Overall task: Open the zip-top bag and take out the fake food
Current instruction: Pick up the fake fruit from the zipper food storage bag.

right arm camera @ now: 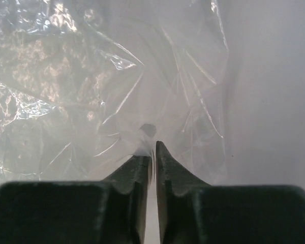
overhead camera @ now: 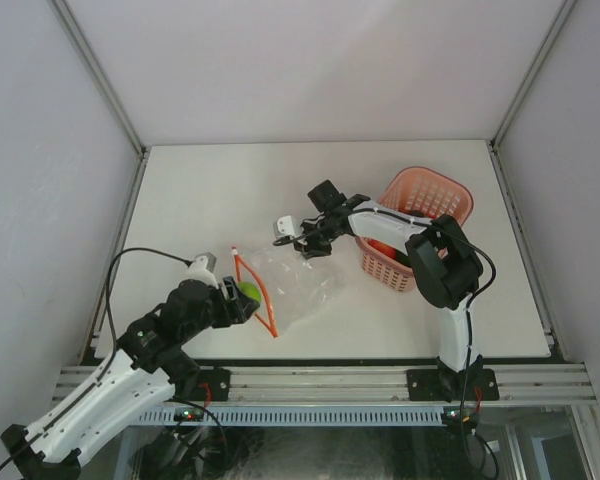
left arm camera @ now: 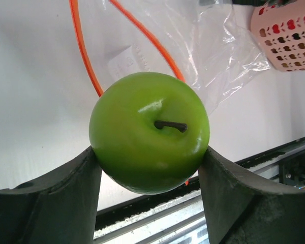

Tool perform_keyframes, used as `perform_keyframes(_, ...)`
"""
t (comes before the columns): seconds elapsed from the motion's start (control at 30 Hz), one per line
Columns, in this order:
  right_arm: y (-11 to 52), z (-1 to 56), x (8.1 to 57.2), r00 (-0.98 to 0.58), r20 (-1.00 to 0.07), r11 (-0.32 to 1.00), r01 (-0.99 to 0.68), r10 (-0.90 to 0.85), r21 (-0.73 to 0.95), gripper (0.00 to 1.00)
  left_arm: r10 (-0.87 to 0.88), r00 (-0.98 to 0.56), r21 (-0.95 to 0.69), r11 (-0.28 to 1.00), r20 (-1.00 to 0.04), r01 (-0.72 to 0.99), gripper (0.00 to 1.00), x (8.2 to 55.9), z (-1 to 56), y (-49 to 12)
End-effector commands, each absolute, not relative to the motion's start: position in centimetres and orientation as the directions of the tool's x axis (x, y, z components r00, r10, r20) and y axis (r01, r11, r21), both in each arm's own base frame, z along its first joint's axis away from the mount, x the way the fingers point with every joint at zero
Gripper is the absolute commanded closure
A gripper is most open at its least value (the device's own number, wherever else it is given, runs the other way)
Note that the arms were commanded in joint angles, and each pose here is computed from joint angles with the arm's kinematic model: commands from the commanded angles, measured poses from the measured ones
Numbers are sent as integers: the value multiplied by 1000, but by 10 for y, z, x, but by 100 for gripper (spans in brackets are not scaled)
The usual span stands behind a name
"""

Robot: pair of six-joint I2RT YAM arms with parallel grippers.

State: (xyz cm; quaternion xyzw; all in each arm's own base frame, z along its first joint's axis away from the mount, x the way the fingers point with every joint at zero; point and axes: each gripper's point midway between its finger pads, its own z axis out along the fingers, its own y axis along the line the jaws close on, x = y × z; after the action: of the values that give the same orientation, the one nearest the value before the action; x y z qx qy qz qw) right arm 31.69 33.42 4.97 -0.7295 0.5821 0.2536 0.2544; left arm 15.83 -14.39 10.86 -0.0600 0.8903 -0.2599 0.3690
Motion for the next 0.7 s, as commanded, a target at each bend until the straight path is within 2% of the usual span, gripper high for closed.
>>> perform_keyframes(0.0,346,78,323,217,-704,-179,-975,-676,-129,84,-367,-678,-556,828,-636,73,78,155,148,-136)
perform_keyframes(0.13,349,97,319,220,-732,-182,-974,-645,-132,50,-375,-671,-574,814,-640,92,78,151,165,-136)
perform_keyframes(0.23,350,115,311,238,-751,-197,-969,-616,-146,34,-376,-668,-583,805,-642,107,78,149,176,-136)
perform_keyframes(0.5,346,190,286,350,-809,-236,-935,-473,-266,17,-403,-644,-655,727,-650,206,79,148,213,-153)
perform_keyframes(0.67,335,237,235,414,-880,-383,-871,-232,-309,10,-442,-650,-747,587,-619,312,80,150,244,-184)
